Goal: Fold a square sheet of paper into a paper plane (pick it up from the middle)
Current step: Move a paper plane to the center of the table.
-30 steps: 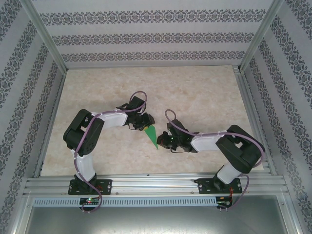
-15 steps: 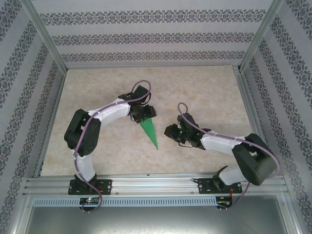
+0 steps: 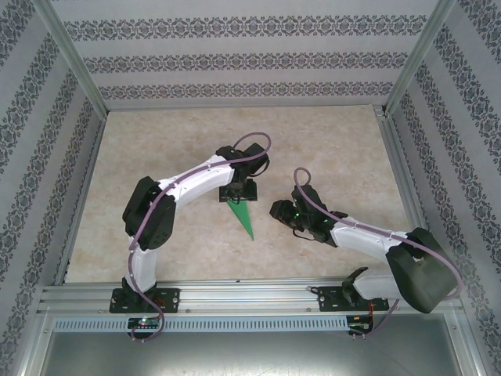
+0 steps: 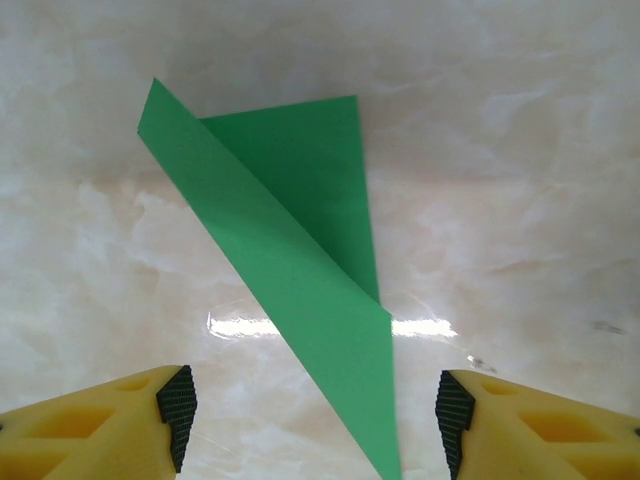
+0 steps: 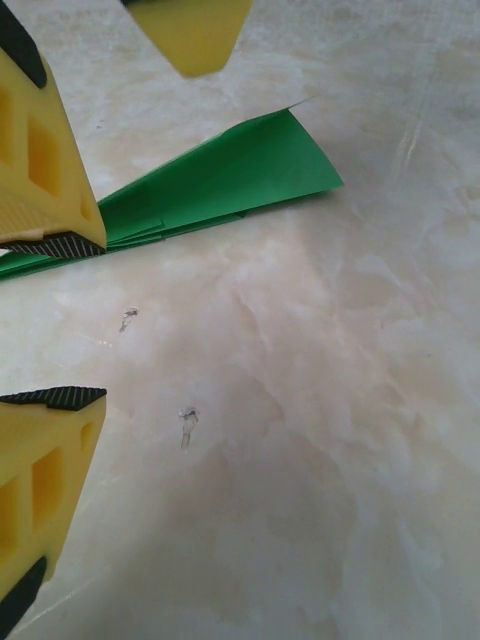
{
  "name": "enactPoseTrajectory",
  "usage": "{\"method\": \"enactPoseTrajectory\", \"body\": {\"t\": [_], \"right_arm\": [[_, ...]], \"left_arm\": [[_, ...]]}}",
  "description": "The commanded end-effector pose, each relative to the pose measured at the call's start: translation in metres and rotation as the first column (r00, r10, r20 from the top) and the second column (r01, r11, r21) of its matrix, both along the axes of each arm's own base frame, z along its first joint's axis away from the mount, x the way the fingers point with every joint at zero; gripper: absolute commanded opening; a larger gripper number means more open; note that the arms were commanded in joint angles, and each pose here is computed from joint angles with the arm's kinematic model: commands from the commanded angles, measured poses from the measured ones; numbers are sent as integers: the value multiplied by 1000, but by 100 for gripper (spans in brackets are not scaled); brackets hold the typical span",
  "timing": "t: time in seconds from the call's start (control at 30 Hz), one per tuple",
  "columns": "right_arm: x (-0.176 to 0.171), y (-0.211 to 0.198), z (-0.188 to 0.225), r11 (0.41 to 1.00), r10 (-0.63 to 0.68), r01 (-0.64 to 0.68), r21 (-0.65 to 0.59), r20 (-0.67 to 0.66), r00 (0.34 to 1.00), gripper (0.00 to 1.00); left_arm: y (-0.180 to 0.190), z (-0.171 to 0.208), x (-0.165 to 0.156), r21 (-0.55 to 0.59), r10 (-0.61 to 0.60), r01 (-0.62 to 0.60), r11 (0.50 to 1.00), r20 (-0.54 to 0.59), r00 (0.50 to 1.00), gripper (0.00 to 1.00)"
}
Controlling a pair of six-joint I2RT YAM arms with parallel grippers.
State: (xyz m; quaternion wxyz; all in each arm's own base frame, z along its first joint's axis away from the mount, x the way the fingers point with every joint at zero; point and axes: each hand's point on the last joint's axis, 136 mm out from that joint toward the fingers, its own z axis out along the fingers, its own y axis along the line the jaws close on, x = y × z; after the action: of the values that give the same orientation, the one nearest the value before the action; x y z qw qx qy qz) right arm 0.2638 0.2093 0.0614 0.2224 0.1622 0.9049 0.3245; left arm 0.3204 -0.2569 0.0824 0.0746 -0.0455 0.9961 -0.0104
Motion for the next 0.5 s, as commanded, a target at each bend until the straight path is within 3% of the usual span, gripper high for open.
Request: {"method": "enactPoseTrajectory", "body": {"t": [0.0, 0.2, 0.33, 0.47], "right_arm": [[4, 0, 6, 1000, 0, 0, 11, 36, 999, 41], [5, 7, 5, 999, 31, -31, 28, 22, 999, 42], [5, 16, 3, 996, 67, -68, 53, 13, 998, 42], [4, 25, -1, 992, 102, -102, 70, -5, 995, 42]], "left_arm": [[6, -4, -7, 59, 33, -31, 998, -43, 999, 71], [1, -18, -3, 74, 33, -28, 997, -71, 997, 73], [15, -20, -5, 136, 26, -16, 991, -65, 998, 67], [36, -21, -13, 182, 46, -34, 983, -64, 997, 54]]}}
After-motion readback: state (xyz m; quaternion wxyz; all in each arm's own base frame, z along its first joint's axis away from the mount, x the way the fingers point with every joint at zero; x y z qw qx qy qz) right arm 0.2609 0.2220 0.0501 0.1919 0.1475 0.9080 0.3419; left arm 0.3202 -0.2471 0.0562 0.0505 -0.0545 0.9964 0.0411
